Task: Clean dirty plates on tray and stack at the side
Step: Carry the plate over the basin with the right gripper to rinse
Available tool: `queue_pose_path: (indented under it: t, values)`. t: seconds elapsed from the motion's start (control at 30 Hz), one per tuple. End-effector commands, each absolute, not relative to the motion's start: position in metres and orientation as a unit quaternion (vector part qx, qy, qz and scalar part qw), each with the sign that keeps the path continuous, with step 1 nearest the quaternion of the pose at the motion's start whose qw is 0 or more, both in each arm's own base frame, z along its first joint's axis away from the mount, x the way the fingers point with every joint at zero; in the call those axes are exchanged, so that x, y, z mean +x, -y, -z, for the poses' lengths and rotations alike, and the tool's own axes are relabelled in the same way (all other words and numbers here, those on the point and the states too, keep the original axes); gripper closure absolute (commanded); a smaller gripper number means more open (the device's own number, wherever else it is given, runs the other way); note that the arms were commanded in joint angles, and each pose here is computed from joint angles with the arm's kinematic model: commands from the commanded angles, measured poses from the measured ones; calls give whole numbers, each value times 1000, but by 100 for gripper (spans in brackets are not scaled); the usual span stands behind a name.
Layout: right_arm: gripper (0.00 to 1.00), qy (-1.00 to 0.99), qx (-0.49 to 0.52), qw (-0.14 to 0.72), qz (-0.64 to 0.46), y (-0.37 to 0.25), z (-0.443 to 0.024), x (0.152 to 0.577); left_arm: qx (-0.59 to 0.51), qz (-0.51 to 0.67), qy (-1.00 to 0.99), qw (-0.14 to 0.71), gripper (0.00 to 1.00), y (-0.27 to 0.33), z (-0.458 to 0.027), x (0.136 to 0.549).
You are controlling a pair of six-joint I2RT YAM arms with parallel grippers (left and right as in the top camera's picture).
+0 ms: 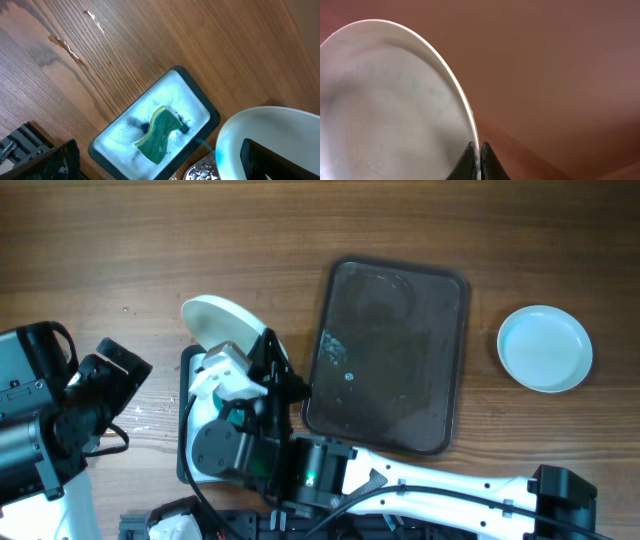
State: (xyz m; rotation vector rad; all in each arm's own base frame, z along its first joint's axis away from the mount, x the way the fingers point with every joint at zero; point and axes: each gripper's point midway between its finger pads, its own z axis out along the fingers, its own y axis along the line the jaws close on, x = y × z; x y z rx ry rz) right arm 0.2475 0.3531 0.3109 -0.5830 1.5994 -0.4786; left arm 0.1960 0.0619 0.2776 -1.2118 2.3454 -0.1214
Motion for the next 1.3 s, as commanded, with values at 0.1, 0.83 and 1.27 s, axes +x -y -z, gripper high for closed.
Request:
queue_pose_path:
  t: [0.1,0.83,1.27]
  values:
    - [96,-686,-254,633,253,-345,-328,246,-437,42,-861,256,0,-63,-283,196]
    - [96,-671,-261,638,274,-346,-345,247,-437,42,-861,256,0,-63,-283,196]
    - [96,-670,-258,641,272,-347,-349,247,-437,42,-861,256,0,-63,-283,196]
